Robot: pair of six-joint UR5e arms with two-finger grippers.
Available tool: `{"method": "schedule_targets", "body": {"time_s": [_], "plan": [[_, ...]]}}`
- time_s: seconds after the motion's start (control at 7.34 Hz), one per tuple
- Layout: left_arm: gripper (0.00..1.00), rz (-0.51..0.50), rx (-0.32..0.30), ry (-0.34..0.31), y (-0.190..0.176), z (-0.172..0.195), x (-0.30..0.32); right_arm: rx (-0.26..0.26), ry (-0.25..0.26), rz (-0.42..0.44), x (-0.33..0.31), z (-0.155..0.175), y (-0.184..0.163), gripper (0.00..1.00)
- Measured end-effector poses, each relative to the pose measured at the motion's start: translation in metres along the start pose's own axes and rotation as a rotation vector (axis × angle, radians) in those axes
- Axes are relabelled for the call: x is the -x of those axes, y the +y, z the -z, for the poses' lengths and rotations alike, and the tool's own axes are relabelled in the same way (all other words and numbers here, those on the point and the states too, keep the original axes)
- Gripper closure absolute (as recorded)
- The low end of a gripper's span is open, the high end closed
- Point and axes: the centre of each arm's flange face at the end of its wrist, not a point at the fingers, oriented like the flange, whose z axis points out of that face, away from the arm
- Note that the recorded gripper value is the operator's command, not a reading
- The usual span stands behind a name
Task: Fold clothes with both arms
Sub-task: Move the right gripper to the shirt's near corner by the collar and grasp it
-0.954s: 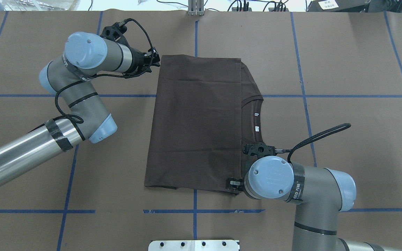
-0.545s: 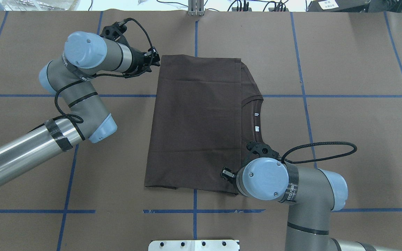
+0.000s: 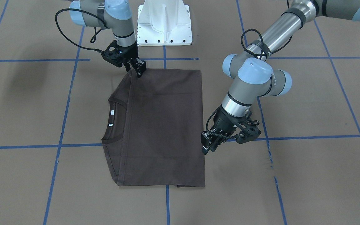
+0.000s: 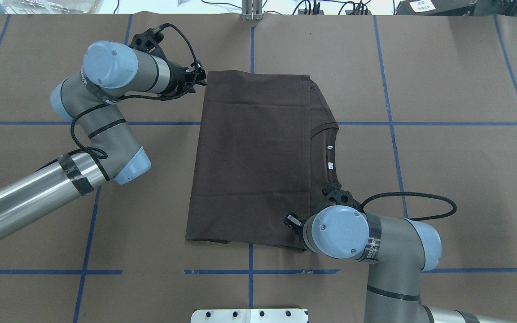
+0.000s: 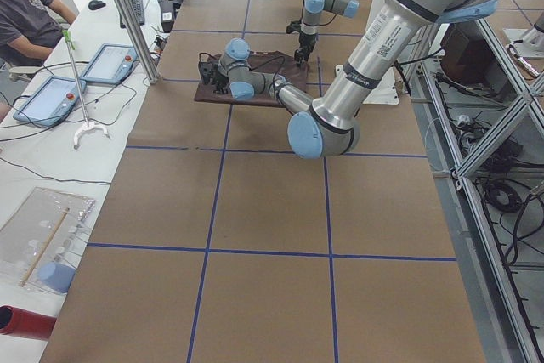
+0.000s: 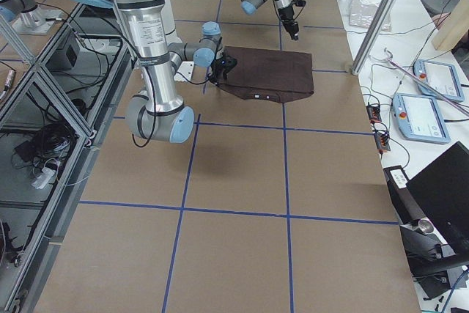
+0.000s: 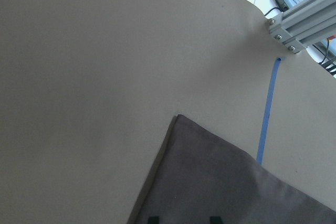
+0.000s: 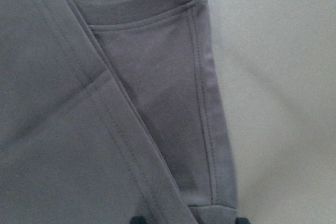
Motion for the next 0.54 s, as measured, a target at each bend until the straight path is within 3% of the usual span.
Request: {"method": "schedule_targets", "body": {"time_s": [0.14,0.27,0.41,0.54], "plan": [[0.57,0.000,-0.001,-0.001,-0.0001,-0.0001,0.0003,0.002,0.002,-0.006,-0.0015,-0.0010,0.0020,0.37],[0.57,0.000,-0.001,-0.001,-0.0001,-0.0003,0.0004,0.004,0.004,-0.009,-0.0028,-0.0016,0.0037,0.51],[0.57,0.000,-0.001,-0.001,-0.0001,-0.0003,0.0004,0.006,0.005,-0.011,-0.0038,-0.0018,0.0054,0.92],[0.57,0.000,-0.001,-0.001,-0.0002,-0.0002,0.0004,0.008,0.005,-0.011,-0.0044,-0.0017,0.0068,1.00]]}}
